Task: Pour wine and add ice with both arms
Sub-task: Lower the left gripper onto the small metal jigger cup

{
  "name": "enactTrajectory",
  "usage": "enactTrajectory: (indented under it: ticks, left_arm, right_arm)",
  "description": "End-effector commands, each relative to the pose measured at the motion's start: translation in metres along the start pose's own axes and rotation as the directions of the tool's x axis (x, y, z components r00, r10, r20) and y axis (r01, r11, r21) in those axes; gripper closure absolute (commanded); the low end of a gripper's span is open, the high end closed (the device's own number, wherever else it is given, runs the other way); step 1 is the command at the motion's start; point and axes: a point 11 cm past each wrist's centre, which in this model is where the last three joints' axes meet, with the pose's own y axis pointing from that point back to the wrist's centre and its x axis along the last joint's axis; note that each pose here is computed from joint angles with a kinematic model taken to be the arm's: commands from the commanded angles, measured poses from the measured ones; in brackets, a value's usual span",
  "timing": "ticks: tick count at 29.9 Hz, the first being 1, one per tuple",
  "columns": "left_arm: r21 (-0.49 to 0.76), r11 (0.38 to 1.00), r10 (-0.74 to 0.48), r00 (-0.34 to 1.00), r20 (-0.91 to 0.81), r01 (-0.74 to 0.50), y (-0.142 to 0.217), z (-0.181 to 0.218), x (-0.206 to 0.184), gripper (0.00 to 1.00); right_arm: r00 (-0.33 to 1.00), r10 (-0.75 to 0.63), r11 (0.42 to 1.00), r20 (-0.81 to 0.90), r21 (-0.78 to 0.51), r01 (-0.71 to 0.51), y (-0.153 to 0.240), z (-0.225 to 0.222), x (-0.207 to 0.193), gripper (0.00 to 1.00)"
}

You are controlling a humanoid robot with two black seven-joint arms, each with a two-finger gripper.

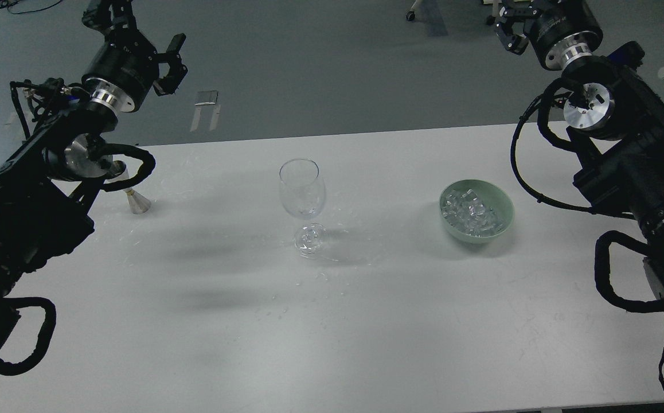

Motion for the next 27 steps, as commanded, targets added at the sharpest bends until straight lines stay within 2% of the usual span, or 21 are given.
enactTrajectory:
  ticks: [1, 9, 27]
  left_arm:
    - [0.011, 1.0, 0.014, 1.0, 0.005, -0.014, 0.002, -0.003, 0.005, 0.02]
    - [0.002, 0.998, 0.065, 0.998, -0.02, -0.065, 0.005, -0.002, 0.02, 0.02]
    - [0.003, 0.999, 0.049, 0.998, -0.044, -0.049, -0.002, -0.011, 0.004, 0.02]
  right_arm:
    - [1.0, -0.001, 1.0, 0.002, 0.002, 0.001, 0.0, 0.0, 0.0, 0.0]
    - [1.0, -0.01, 1.0, 0.017, 0.002, 0.01, 0.0, 0.003, -0.005, 0.0]
    - [1.0, -0.009, 1.0, 0.012, 0.008, 0.009, -0.001, -0.001, -0.004, 0.0]
